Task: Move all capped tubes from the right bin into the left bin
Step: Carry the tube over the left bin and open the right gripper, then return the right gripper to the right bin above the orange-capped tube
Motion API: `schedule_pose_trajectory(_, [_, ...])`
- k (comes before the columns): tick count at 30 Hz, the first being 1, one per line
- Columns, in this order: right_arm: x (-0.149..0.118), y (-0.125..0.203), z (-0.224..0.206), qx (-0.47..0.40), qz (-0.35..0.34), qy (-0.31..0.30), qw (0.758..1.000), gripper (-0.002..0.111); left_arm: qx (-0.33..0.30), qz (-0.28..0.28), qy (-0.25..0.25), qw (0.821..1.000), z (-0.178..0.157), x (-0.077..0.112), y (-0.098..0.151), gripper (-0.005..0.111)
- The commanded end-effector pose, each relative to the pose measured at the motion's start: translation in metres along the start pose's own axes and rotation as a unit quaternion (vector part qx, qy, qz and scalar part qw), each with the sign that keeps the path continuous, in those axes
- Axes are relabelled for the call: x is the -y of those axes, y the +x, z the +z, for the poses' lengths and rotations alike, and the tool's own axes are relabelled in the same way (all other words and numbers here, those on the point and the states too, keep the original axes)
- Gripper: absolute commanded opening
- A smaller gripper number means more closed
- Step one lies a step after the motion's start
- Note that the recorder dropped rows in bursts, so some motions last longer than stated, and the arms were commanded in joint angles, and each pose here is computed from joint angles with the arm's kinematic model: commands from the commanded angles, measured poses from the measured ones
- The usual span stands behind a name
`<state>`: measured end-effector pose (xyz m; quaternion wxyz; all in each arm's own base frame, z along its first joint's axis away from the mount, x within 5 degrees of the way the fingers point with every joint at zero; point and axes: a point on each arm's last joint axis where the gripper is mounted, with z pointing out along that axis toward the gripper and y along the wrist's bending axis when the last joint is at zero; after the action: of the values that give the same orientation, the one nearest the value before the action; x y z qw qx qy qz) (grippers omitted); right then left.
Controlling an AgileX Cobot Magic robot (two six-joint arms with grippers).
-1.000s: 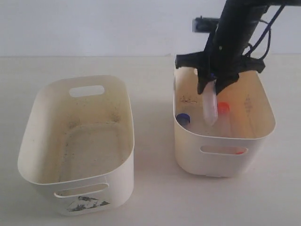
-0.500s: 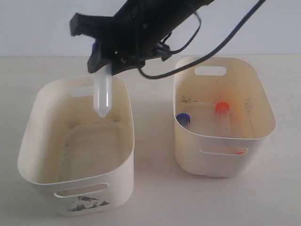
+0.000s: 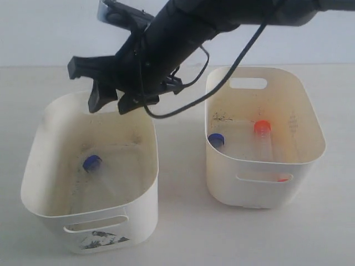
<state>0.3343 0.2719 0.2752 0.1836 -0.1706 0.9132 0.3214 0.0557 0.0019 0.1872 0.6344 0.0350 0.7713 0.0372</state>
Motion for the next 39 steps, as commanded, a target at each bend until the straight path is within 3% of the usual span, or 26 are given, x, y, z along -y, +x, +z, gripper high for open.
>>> schedule_pose_trajectory(1, [0.015, -0.028, -0.057, 0.001, -0.011, 0.047, 0.999, 0.046, 0.008, -0.012, 0.0, 1.0, -0.001, 0.0, -0.002, 0.004])
schedule_pose_trajectory(7, [0.087, -0.038, -0.106, -0.014, 0.08, 0.217, 0.973, 0.046, 0.008, -0.012, 0.0, 1.0, -0.001, 0.0, -0.002, 0.004])
schedule_pose_trajectory(15, [0.14, -0.017, -0.101, -0.06, 0.168, 0.27, 0.946, 0.046, 0.008, -0.012, 0.0, 1.0, -0.001, 0.0, -0.002, 0.004])
schedule_pose_trajectory(22, [0.156, 0.001, -0.091, -0.074, 0.233, 0.323, 0.914, 0.046, 0.008, -0.012, 0.0, 1.0, -0.001, 0.0, -0.002, 0.004])
schedule_pose_trajectory(28, [0.147, 0.002, -0.074, -0.052, 0.21, 0.325, 0.921, 0.047, 0.008, -0.012, 0.0, 1.0, -0.001, 0.0, -0.002, 0.004])
schedule_pose_trajectory(33, [0.156, 0.007, -0.067, -0.075, 0.211, 0.342, 0.913, 0.076, 0.008, -0.012, 0.0, 1.0, -0.001, 0.0, -0.002, 0.004])
schedule_pose_trajectory(39, [0.166, 0.01, -0.053, -0.091, 0.226, 0.348, 0.905, 0.078, 0.008, -0.012, 0.0, 1.0, -0.001, 0.0, -0.002, 0.004])
